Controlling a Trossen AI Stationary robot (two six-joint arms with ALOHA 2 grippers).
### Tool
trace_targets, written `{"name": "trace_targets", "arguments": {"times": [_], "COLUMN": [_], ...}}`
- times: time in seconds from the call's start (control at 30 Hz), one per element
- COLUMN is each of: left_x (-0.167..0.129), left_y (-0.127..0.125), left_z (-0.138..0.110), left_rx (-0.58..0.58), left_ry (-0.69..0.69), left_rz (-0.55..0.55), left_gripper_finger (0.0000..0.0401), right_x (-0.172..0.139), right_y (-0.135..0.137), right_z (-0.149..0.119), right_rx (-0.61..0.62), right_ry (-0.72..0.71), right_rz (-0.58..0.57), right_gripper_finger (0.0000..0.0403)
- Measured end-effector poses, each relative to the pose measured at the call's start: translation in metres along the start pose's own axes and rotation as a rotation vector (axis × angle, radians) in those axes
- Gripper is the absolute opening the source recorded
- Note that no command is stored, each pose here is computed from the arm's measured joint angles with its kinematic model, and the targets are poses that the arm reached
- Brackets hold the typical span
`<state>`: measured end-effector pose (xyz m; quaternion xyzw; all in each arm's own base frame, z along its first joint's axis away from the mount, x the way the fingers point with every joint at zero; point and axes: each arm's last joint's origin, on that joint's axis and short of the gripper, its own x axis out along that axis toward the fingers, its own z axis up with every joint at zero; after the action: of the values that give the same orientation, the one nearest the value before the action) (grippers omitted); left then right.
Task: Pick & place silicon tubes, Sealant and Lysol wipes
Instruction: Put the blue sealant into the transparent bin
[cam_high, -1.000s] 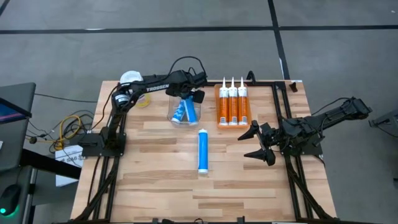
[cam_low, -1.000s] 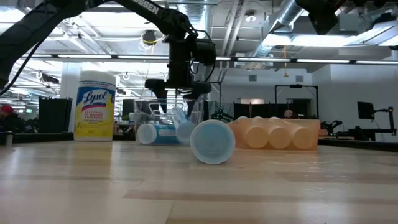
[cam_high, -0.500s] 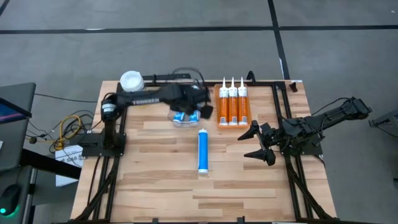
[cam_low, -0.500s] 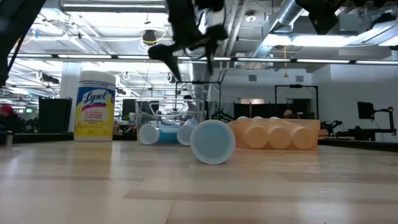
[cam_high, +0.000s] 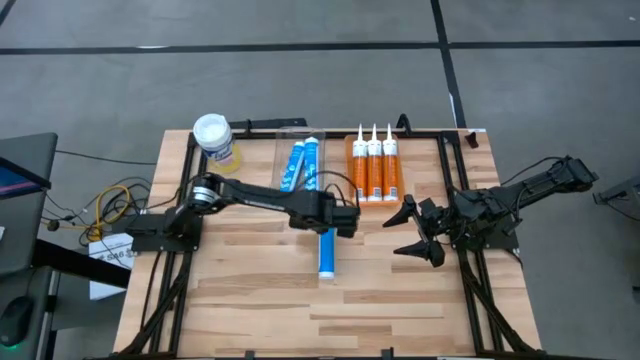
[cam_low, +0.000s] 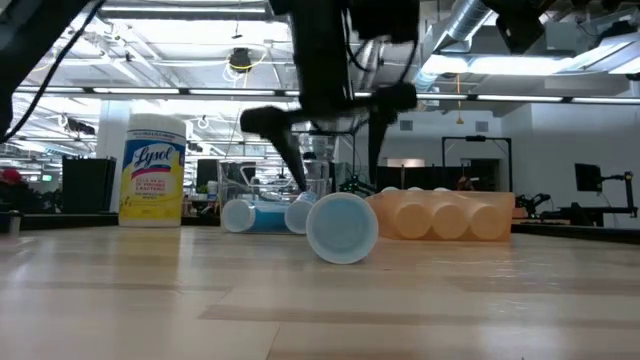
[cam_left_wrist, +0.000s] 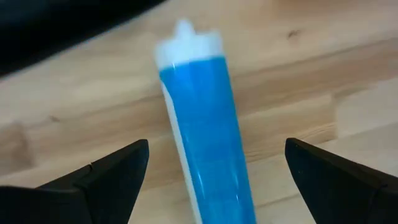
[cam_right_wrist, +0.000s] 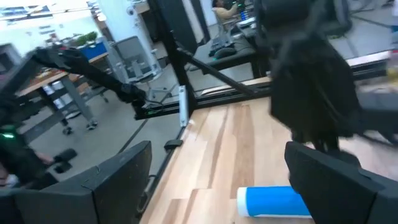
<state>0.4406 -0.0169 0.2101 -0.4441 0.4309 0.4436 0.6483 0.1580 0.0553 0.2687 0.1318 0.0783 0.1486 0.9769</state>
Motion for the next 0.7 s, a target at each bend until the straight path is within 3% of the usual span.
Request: {"name": "trace_targets", "arguments": {"times": [0.27, 0.43, 0.57, 0.7], "left_x": [0.052, 0.068, 0.069, 0.062], "left_y": [-0.006, -0.004, -0.002, 0.000], "left_z": [-0.013, -0.019, -0.025, -0.028], "left_rx": [-0.040, -0.035, -0.034, -0.030], "left_ry": [0.087, 0.147, 0.164, 0.158], "left_rz": [0.048, 0.088, 0.123, 0.139], "left_gripper_finger": [0.0370, 0.0355, 0.0300, 0.0211], "right_x": [0.000, 0.000, 0.000, 0.000], "right_y": [0.002, 0.002, 0.002, 0.001], "right_z": [0.000, 0.000, 0.000, 0.000], "right_rx": [0.000, 0.000, -0.001, -0.008], "right_ry": [0.009, 0.008, 0.009, 0.009], "right_rz": [0.049, 0.049, 0.049, 0.049], "right_gripper_finger": [0.0359, 0.0359, 0.0359, 0.0359]}}
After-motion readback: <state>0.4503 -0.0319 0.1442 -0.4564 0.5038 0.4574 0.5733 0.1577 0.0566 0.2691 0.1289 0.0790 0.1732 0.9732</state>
